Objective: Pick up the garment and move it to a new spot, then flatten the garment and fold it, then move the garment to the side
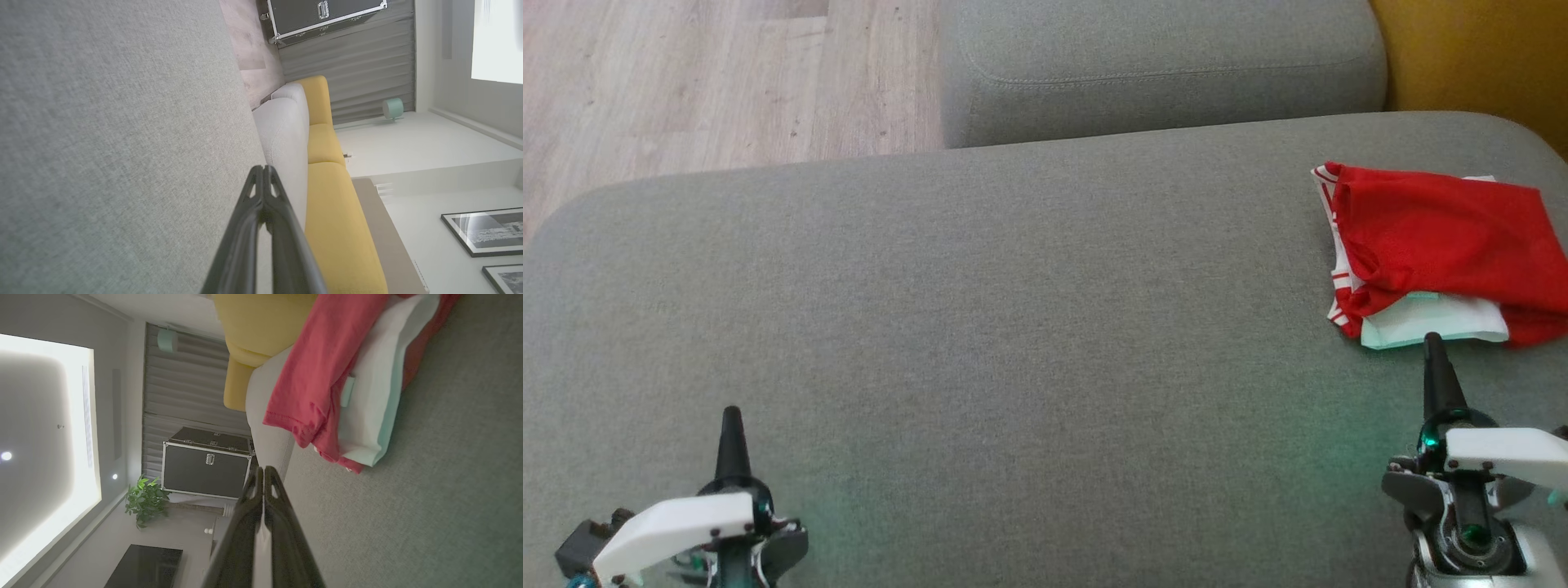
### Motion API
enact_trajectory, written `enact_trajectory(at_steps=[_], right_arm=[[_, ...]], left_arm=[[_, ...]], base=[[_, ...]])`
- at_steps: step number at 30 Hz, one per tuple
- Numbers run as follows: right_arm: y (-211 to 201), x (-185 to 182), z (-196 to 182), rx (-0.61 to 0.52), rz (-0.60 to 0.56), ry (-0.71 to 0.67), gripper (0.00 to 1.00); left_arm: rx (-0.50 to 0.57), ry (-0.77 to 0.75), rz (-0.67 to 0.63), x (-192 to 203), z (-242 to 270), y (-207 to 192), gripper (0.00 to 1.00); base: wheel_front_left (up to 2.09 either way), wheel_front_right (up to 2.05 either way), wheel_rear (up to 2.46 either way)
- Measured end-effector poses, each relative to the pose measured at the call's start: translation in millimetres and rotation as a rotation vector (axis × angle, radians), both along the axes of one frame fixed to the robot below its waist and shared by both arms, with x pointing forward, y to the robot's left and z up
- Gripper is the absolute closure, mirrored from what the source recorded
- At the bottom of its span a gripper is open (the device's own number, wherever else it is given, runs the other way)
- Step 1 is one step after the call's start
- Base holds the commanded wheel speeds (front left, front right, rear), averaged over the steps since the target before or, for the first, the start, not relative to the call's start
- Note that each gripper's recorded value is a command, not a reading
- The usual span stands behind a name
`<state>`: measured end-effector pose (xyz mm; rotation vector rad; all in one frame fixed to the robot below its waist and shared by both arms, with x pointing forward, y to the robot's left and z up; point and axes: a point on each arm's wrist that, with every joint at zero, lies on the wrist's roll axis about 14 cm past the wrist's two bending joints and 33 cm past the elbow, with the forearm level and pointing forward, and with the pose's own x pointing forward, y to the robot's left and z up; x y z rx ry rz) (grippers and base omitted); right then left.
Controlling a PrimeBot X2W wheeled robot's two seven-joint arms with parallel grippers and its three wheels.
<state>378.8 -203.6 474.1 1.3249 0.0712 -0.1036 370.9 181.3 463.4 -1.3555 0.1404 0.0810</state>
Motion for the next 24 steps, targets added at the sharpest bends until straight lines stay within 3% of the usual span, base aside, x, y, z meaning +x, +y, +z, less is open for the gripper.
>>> enact_trajectory(at_steps=[24], right_arm=[[-4,3,13,0.246,-0.014,-0.058,1.00]], left_arm=[[-0.215,-0.040,0.023,3,11,6,1.00]], base=[[0.00,0.00,0.00]])
